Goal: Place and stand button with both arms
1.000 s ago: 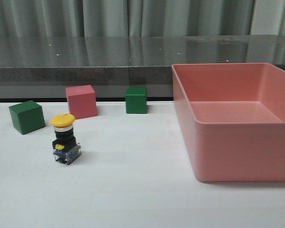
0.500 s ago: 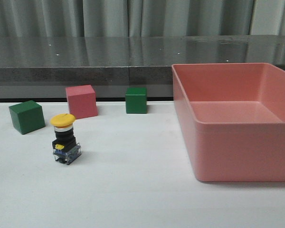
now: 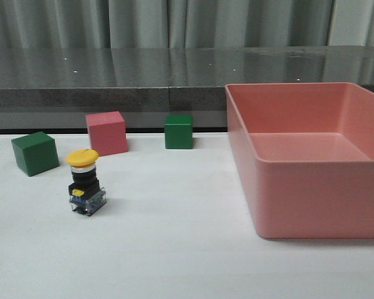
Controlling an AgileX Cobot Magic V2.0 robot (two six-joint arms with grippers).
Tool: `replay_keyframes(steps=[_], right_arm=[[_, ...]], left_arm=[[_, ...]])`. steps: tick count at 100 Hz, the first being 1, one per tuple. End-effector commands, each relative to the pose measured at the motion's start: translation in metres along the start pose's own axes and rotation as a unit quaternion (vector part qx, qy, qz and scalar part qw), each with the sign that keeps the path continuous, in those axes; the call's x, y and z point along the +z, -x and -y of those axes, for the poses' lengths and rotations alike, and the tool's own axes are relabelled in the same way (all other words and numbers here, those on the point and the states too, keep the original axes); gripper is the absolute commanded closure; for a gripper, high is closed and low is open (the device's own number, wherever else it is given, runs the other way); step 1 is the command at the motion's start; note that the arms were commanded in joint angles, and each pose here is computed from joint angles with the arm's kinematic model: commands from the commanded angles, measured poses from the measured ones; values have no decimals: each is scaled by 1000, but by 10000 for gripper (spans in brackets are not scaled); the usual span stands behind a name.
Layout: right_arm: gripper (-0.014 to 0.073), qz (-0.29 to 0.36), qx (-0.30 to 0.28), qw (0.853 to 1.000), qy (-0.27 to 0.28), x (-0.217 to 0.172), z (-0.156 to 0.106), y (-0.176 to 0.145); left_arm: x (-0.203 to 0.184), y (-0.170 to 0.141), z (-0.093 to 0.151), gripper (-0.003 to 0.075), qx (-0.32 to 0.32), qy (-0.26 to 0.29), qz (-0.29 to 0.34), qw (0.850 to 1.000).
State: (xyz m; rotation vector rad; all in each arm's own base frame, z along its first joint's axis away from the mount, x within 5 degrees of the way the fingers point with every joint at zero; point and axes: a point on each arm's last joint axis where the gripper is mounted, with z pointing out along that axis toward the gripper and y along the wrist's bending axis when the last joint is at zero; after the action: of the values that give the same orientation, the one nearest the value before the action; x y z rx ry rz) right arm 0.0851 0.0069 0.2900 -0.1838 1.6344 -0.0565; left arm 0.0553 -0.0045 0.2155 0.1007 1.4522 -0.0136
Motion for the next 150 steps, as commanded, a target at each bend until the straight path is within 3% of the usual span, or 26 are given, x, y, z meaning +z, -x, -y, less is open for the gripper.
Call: replay_keyframes(steps=[1, 52, 74, 108, 150], right_arm=[[657, 36, 5, 999, -21, -1, 5, 13], [657, 43, 8, 999, -27, 0, 5, 8], [657, 47, 59, 997, 23, -5, -7, -20], [657, 107, 93, 990, 20, -23, -14, -76], [657, 96, 92, 991, 20, -25, -14, -79]], left_arm=[[-2, -6, 3, 740, -12, -14, 33, 999], [-2, -6, 3, 740, -12, -14, 33, 999], [-2, -6, 3, 740, -12, -14, 33, 999], [-2, -6, 3, 740, -12, -14, 33, 999], [-2, -6, 3, 740, -12, -14, 33, 999]])
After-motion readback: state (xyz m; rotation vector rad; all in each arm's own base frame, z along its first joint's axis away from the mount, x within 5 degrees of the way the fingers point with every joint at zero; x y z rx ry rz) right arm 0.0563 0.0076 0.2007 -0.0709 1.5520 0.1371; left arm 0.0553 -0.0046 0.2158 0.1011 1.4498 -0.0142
